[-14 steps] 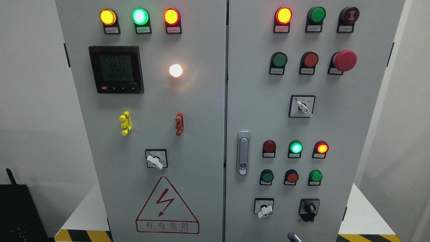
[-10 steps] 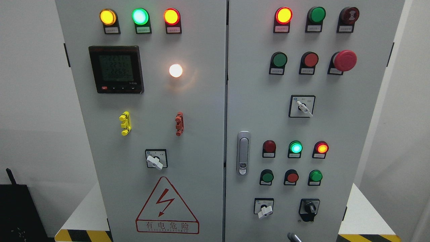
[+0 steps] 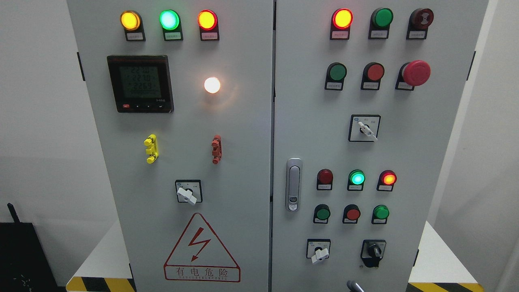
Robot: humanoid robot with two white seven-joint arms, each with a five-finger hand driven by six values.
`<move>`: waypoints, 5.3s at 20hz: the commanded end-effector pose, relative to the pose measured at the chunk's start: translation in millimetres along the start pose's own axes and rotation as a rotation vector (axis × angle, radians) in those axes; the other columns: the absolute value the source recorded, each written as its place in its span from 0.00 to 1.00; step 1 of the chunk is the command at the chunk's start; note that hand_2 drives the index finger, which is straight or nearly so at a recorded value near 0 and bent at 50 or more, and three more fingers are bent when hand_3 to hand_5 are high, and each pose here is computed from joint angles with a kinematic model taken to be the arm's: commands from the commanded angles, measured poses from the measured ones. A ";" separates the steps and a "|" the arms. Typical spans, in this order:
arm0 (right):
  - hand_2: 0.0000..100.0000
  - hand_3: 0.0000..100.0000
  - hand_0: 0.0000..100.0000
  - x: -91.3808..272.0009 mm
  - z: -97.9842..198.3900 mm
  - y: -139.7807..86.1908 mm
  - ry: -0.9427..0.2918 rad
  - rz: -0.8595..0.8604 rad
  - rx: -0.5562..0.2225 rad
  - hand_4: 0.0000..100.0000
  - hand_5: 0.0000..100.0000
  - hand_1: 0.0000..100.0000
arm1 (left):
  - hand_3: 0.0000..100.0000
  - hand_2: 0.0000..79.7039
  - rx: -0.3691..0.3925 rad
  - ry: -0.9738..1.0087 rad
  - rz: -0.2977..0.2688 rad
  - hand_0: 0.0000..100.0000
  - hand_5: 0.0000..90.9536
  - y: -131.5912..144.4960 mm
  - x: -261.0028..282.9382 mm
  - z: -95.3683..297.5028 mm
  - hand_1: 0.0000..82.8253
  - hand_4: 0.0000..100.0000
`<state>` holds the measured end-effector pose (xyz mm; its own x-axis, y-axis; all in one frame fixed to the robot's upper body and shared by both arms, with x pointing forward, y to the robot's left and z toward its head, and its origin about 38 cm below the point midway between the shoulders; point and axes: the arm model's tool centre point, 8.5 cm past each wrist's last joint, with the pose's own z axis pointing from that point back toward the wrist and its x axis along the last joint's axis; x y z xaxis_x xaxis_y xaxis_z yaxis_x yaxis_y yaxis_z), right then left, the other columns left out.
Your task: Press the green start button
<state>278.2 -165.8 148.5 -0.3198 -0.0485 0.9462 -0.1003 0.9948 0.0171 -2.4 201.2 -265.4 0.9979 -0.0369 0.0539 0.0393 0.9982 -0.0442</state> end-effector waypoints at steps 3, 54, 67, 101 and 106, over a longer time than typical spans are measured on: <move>0.00 0.03 0.16 6.4 -13.0 -7.9 -0.050 0.114 -0.003 0.00 0.00 0.21 | 0.00 0.00 0.000 0.000 0.000 0.12 0.00 0.0 0.1 0.0 0.67 0.00; 0.00 0.62 0.54 20.0 -116.6 -25.9 -0.231 1.112 0.021 0.60 0.49 0.35 | 0.00 0.00 0.000 0.000 0.000 0.12 0.00 0.0 0.1 0.0 0.67 0.00; 0.00 0.63 0.55 6.1 -133.5 -23.4 -0.204 1.108 0.046 0.61 0.50 0.35 | 0.00 0.00 0.000 0.000 0.000 0.12 0.00 0.0 0.1 0.0 0.67 0.00; 0.00 0.65 0.59 23.4 -128.3 -24.9 -0.261 1.099 0.020 0.61 0.50 0.37 | 0.00 0.00 0.000 0.000 0.000 0.12 0.00 0.0 0.1 0.0 0.67 0.00; 0.00 0.66 0.64 33.3 -120.2 -24.5 -0.284 1.061 0.005 0.60 0.49 0.39 | 0.00 0.00 0.000 0.000 0.000 0.12 0.00 0.0 0.1 0.0 0.67 0.00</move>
<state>396.6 -170.9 204.0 -0.4447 0.8197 0.3611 0.3078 0.5185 -0.7978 -2.4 201.2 -265.4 0.9979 -0.0369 0.0538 0.0393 0.9982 -0.0442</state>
